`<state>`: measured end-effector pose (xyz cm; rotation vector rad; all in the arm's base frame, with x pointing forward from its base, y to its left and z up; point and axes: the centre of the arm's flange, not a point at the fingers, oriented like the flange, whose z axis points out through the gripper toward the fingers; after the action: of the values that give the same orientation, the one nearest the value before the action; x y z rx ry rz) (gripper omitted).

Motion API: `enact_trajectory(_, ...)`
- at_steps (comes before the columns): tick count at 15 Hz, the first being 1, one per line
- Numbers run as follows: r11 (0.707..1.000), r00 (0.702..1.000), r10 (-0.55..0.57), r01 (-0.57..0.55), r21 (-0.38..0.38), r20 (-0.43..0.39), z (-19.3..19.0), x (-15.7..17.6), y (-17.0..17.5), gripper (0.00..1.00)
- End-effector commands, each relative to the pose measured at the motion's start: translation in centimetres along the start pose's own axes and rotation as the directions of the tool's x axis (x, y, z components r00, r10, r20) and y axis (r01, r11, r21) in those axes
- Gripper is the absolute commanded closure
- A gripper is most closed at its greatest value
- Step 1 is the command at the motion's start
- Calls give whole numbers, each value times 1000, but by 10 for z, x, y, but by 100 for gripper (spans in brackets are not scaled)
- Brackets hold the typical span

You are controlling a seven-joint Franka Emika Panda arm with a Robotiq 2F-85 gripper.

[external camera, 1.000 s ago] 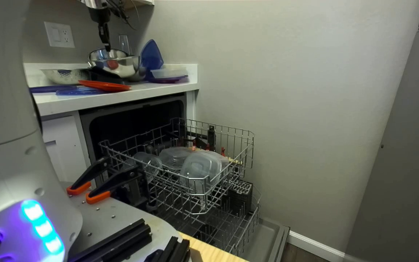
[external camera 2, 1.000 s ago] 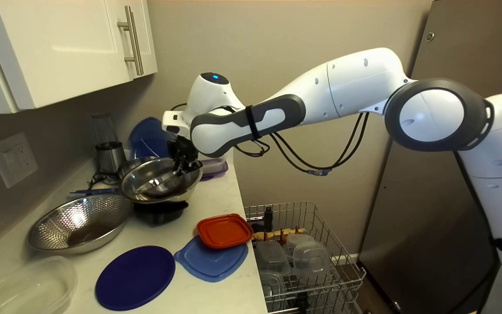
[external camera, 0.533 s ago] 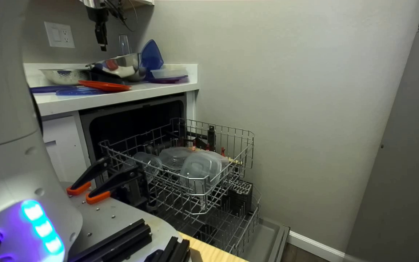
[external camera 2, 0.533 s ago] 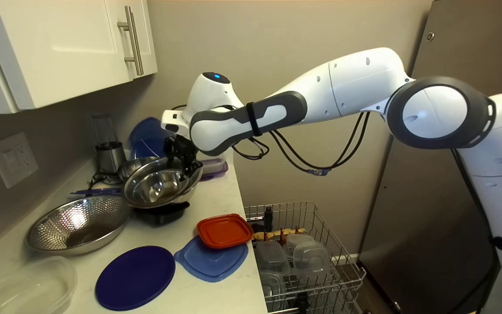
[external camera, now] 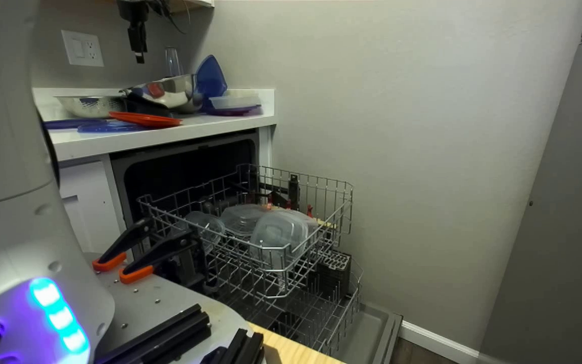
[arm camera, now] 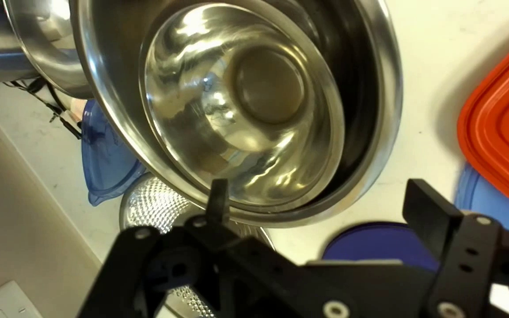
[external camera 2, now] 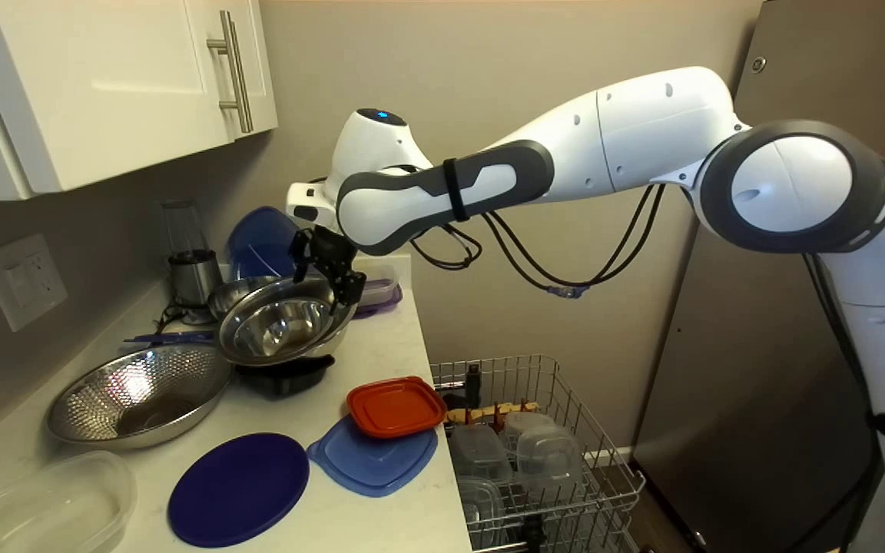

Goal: Remove a silver bowl from the rack of the dishwasher and put it in the silver basin on the counter

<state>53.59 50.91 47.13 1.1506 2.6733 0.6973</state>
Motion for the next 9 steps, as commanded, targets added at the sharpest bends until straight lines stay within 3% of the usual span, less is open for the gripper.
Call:
enact_trajectory(1,999,999,14,-15,47,35,-35,-1,-19,0)
enact_trajectory(2,1000,1000,-1,1,22,16,-14,0,-2,0)
enact_trajectory(9,999,1000,-2,1,38,31,-22,-1,-7,0)
